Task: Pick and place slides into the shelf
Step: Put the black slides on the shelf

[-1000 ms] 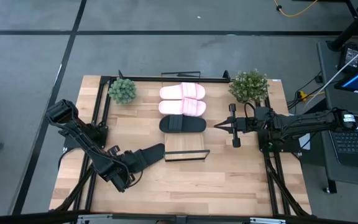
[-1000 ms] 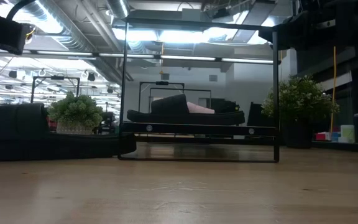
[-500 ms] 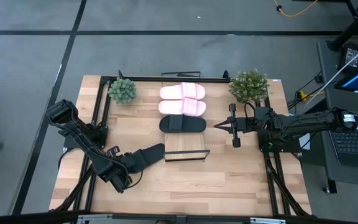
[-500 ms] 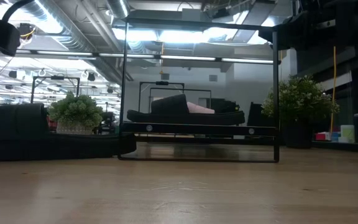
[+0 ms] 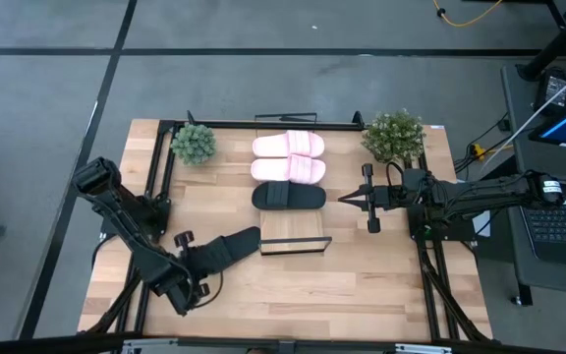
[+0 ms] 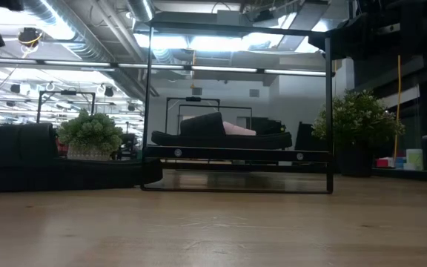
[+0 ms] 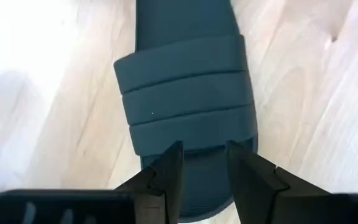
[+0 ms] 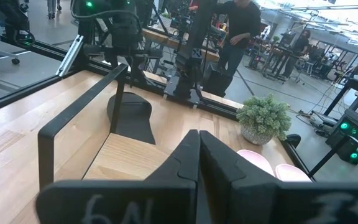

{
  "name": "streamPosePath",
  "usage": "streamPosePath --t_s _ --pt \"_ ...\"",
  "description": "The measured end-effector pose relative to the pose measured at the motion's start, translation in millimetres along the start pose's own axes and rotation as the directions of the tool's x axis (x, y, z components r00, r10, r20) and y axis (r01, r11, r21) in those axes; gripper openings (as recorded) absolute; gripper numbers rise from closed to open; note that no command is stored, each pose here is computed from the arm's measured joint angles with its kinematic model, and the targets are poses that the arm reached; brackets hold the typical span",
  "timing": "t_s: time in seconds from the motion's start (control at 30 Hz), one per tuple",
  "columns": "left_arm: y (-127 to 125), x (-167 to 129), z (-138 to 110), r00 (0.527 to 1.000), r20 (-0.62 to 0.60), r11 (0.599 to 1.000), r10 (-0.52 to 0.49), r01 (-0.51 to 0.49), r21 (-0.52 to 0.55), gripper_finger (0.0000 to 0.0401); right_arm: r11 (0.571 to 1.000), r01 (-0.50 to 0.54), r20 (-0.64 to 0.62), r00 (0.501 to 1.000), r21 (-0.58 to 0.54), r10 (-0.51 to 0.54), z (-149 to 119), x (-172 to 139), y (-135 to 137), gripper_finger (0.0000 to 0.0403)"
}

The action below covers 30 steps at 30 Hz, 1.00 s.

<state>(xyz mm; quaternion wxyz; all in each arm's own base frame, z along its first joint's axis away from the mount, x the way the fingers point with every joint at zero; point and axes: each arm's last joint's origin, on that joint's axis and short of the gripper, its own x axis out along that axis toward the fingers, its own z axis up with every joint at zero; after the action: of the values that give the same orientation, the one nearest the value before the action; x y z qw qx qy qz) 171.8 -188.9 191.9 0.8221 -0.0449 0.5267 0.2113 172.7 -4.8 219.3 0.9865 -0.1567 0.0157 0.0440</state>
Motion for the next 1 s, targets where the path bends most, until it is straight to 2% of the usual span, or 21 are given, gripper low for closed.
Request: streamPosePath --t_s 0.3,0.57,1.0 --pt "3 5 -5 0.998 0.050 0.998 0.043 -0.045 0.049 0.0109 1.000 0.000 0.000 1.000 0.000 0.000 0 0 0 0.0014" --pt "10 17 -14 0.997 0.028 0.994 0.068 -0.070 0.079 0.0109 1.000 0.000 0.000 1.000 0.000 0.000 0 0 0 0.0014" --pt "11 17 -16 0.997 -0.010 0.993 0.077 -0.075 0.090 0.0109 1.000 0.000 0.000 1.000 0.000 0.000 0 0 0 0.0014"
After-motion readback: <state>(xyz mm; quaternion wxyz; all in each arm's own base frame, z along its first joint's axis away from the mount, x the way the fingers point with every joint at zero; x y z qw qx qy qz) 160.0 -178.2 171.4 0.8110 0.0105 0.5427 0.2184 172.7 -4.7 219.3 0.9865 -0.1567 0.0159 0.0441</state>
